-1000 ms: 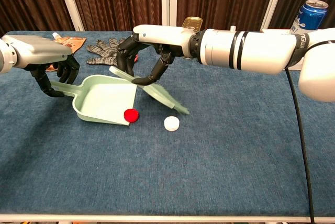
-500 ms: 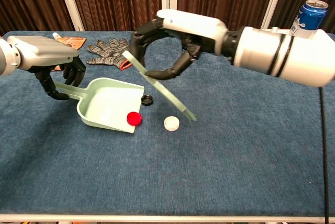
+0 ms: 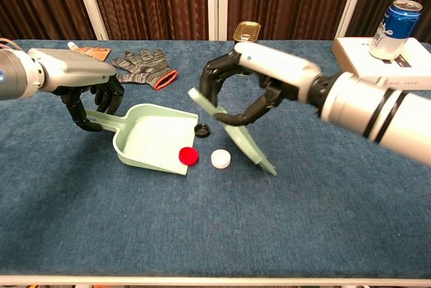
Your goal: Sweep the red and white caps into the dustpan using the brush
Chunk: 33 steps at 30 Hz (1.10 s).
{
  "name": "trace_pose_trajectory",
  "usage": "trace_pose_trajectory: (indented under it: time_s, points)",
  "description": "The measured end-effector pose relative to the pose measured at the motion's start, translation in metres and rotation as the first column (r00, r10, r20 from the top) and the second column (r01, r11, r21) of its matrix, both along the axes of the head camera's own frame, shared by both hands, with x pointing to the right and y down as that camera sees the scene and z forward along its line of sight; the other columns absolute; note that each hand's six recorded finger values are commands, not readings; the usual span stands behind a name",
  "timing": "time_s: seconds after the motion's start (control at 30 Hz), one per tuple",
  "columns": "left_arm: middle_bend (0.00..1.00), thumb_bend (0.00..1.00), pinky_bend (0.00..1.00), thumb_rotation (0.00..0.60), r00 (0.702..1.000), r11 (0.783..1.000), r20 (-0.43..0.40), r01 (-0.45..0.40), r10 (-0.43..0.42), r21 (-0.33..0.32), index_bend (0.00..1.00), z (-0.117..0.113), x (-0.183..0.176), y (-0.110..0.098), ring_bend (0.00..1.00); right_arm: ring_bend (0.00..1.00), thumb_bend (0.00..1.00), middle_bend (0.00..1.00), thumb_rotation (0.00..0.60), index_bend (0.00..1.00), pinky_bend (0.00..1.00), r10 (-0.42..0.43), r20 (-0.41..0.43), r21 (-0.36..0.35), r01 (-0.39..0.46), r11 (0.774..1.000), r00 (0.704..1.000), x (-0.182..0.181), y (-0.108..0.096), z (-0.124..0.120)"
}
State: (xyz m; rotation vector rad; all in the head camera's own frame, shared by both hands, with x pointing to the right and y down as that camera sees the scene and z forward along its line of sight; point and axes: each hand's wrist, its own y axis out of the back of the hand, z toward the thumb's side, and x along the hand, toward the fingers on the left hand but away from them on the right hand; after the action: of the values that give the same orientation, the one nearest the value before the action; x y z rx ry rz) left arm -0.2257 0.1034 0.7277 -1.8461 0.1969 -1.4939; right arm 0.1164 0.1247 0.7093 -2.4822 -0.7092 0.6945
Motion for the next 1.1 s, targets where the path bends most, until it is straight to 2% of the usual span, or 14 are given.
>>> trace_pose_trajectory:
  time_s: [0.37, 1.1]
  points:
    - [0.53, 0.35, 0.31, 0.600, 0.999, 0.999, -0.028, 0.018, -0.018, -0.028, 0.54, 0.002, 0.010, 0.005, 0.40, 0.32, 0.65, 0.69, 0.600, 0.83, 0.04, 0.076, 0.042, -0.021, -0.076, 0.997, 0.996, -0.033, 0.001, 0.008]
    - [0.53, 0.35, 0.31, 0.600, 0.993, 0.997, -0.108, 0.034, -0.041, -0.072, 0.54, 0.002, 0.053, 0.001, 0.41, 0.32, 0.65, 0.69, 0.600, 0.83, 0.04, 0.141, 0.107, -0.015, -0.141, 0.990, 0.984, -0.045, -0.003, 0.002]
